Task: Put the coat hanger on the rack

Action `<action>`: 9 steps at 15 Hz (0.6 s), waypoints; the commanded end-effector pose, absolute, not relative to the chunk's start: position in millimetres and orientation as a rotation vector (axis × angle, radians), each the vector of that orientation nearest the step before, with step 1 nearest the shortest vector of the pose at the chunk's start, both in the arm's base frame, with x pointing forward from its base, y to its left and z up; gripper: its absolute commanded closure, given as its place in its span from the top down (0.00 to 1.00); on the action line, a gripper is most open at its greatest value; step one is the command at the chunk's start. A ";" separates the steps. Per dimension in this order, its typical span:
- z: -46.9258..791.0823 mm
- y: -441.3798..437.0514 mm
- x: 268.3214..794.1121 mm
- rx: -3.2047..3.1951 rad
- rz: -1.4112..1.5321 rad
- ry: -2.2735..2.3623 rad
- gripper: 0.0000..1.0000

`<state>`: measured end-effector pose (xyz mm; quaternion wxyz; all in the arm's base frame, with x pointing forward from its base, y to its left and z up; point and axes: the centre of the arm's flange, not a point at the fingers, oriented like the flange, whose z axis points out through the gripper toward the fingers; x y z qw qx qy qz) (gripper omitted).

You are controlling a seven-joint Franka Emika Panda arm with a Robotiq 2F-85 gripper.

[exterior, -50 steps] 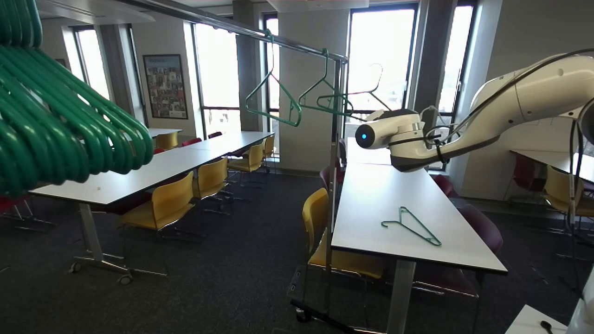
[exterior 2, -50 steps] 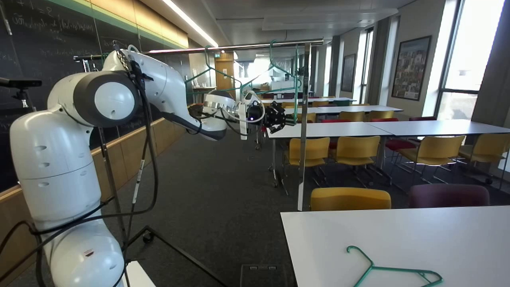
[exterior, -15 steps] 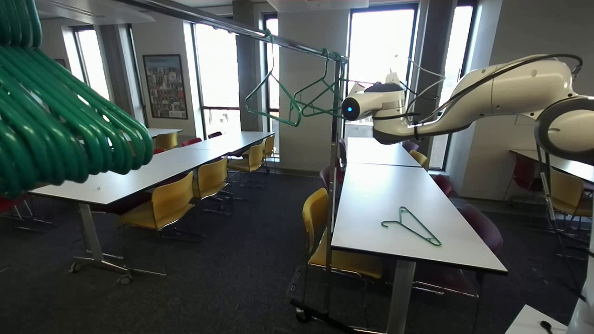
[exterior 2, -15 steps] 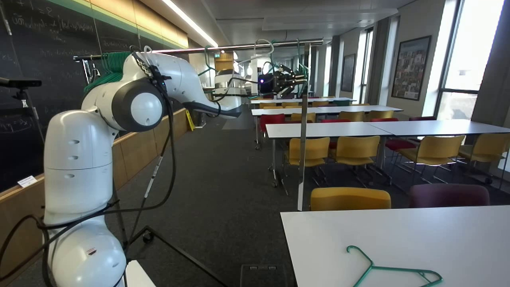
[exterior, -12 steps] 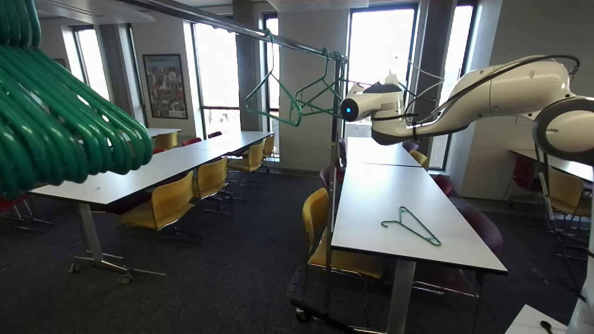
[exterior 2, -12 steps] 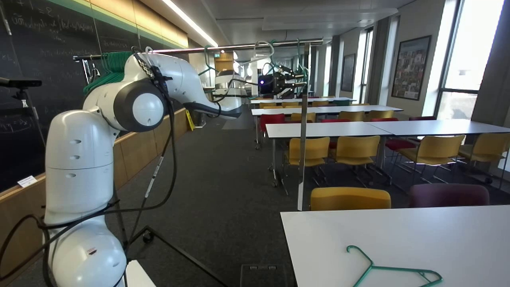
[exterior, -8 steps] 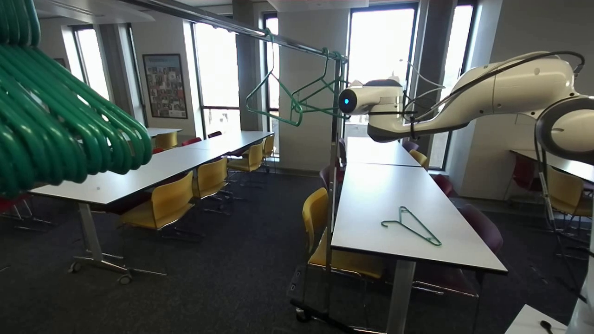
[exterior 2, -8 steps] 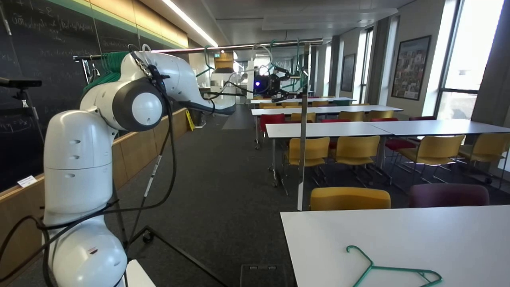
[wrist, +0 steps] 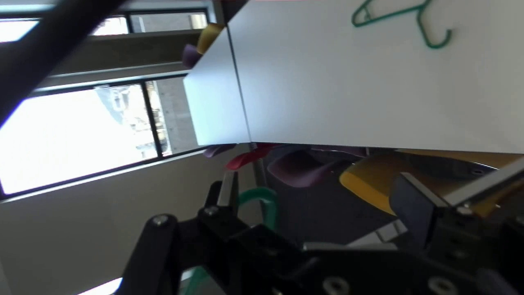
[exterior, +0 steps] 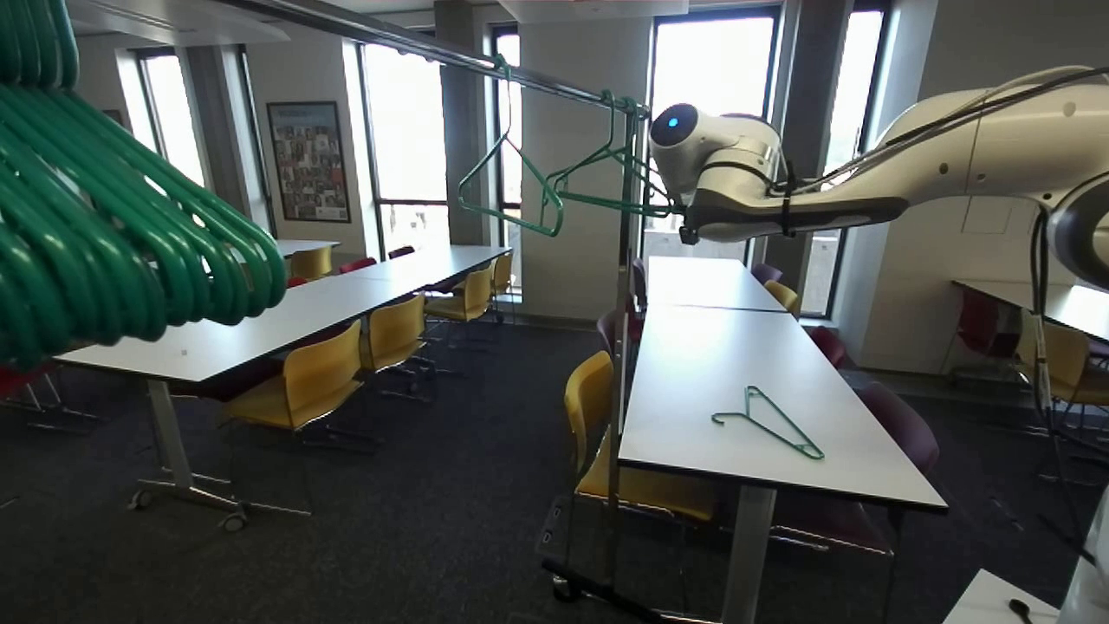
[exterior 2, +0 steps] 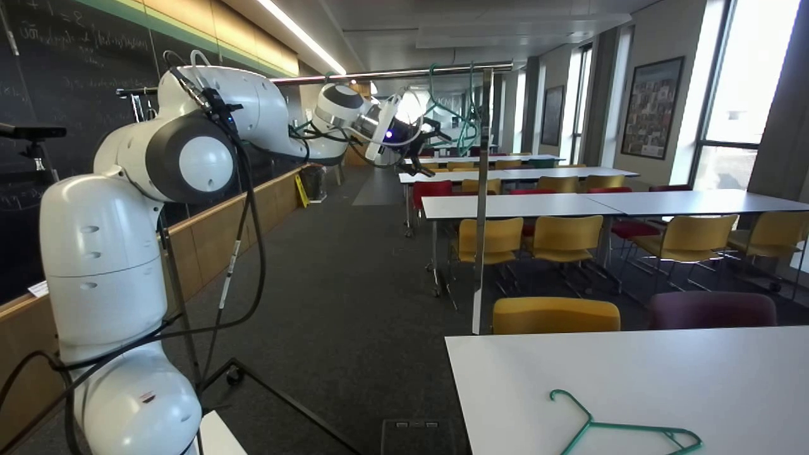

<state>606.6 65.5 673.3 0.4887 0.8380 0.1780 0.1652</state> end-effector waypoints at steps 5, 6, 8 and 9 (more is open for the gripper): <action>569.3 45.3 574.5 2.529 0.350 0.474 1.00; 556.9 43.3 572.5 2.599 0.333 0.472 1.00; 535.9 41.2 571.6 2.738 0.285 0.456 1.00; 528.1 40.4 571.3 2.806 0.254 0.446 1.00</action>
